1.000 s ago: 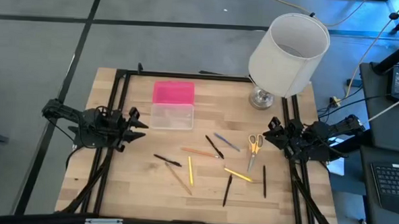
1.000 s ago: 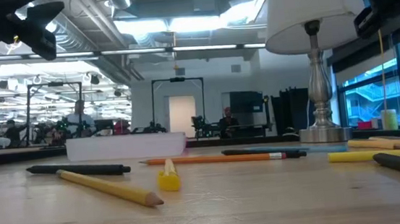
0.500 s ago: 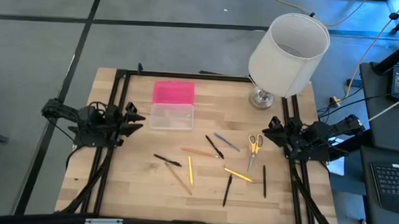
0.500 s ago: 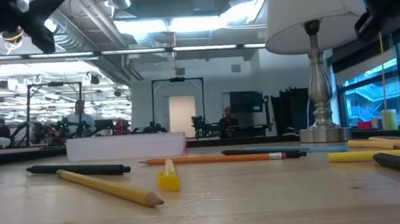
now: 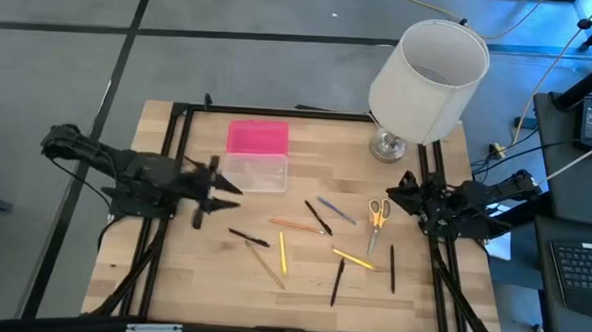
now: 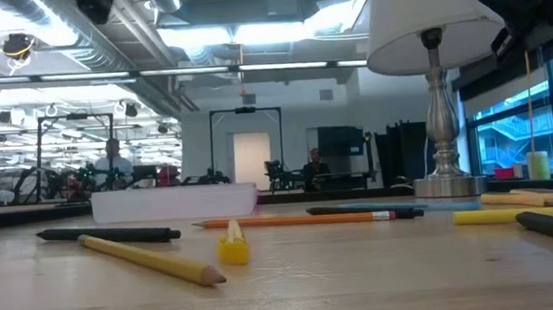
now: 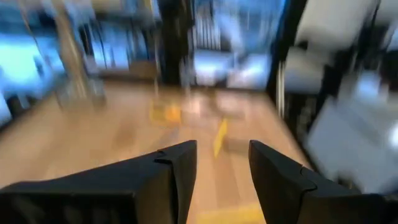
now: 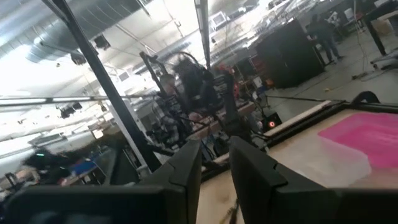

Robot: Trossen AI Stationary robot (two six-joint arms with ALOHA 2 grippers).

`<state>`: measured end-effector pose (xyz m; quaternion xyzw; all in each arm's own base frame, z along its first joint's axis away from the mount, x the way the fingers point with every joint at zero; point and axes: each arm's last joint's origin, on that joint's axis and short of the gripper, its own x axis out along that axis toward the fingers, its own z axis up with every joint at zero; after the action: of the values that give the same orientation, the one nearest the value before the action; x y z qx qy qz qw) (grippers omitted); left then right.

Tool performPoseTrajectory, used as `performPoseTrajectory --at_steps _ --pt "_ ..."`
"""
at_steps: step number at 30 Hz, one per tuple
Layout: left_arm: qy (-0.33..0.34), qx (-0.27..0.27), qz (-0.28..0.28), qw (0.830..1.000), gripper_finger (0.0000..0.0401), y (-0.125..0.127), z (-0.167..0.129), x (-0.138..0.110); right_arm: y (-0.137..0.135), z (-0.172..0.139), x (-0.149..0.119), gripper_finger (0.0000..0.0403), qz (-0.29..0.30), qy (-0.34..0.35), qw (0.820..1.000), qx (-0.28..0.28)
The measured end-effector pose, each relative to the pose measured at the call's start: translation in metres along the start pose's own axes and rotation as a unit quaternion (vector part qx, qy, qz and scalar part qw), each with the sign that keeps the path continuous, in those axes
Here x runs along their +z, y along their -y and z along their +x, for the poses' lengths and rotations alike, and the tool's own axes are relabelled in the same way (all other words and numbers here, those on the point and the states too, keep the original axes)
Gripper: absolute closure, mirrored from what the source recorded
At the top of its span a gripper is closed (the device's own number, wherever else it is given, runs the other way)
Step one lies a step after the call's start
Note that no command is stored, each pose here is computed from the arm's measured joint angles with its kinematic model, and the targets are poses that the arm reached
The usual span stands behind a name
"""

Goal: Pick & place school supplies into a supply box
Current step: Put the black pen into the pink supply box

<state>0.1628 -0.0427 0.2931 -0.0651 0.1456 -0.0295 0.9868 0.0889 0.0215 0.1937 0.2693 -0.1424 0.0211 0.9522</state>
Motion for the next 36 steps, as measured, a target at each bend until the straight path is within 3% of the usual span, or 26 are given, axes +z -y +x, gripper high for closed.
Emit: performPoseTrajectory --at_steps 6,13,18,28,36 --pt "-0.198 -0.004 0.022 0.98 0.0262 0.014 0.042 0.006 0.0 0.0 -0.001 0.0315 -0.002 -0.003 1.0 -0.003" --pt "-0.341 -0.019 0.013 0.94 0.0262 0.02 0.083 -0.029 0.001 0.0 -0.002 0.0315 -0.002 -0.009 1.0 -0.006" --pt "-0.417 -0.001 0.065 0.907 0.0262 0.021 0.103 -0.057 0.002 0.0 -0.004 0.0315 -0.004 -0.016 1.0 -0.016" --pt "-0.508 0.009 0.084 0.857 0.0263 0.019 0.125 -0.094 0.003 0.0 -0.005 0.0315 0.004 -0.02 1.0 -0.023" --pt "-0.528 0.013 0.085 0.845 0.0263 0.018 0.132 -0.105 0.003 0.0 -0.005 0.0315 0.003 -0.02 1.0 -0.024"
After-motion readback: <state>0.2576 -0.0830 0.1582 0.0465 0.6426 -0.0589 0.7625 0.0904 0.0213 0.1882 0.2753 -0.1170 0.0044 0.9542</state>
